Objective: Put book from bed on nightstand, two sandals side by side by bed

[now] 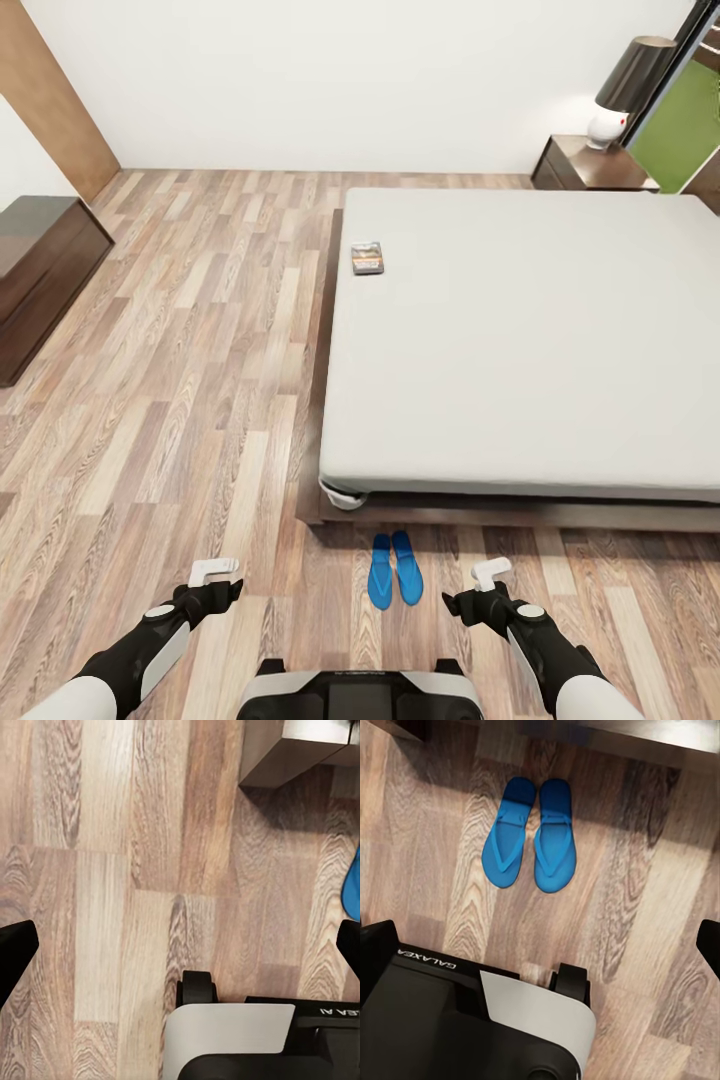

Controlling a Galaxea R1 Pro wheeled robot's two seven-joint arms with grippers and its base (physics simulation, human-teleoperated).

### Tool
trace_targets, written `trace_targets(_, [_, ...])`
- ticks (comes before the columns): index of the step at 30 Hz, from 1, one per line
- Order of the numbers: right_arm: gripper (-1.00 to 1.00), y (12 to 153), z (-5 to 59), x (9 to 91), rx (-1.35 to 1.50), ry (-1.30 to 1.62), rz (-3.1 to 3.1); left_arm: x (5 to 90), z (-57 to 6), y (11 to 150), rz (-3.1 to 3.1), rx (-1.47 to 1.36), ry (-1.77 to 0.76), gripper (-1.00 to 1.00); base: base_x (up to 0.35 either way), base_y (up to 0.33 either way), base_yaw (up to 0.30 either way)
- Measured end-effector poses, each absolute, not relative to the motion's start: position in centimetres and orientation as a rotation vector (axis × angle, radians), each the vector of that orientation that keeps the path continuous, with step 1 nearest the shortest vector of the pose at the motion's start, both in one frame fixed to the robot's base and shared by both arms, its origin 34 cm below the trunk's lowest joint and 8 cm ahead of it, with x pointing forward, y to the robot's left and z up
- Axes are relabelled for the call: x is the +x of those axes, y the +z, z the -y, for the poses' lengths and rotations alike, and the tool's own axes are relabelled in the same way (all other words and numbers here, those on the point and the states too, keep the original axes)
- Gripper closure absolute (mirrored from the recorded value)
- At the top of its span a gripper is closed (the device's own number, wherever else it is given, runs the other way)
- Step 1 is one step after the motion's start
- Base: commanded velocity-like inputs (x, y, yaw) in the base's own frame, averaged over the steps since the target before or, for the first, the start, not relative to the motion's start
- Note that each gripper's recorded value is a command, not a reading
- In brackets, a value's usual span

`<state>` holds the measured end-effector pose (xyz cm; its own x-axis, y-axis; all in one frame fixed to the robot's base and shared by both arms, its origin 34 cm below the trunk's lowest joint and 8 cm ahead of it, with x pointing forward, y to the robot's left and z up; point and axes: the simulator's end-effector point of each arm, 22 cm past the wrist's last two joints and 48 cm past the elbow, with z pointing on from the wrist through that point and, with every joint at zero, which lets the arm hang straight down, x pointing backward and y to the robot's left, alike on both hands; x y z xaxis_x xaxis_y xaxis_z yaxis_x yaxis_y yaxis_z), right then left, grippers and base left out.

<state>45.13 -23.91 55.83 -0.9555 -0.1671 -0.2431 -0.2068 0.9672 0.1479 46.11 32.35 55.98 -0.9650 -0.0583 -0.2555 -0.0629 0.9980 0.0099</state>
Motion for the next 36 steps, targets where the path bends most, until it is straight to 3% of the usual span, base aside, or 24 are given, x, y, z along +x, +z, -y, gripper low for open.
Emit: trace_targets(36, [-1.00,57.8,23.7,47.4,-0.278,0.247,-2.833,48.7,-32.3,58.1,-2.823,-0.084,0.023,-1.00,0.000,0.000,0.000])
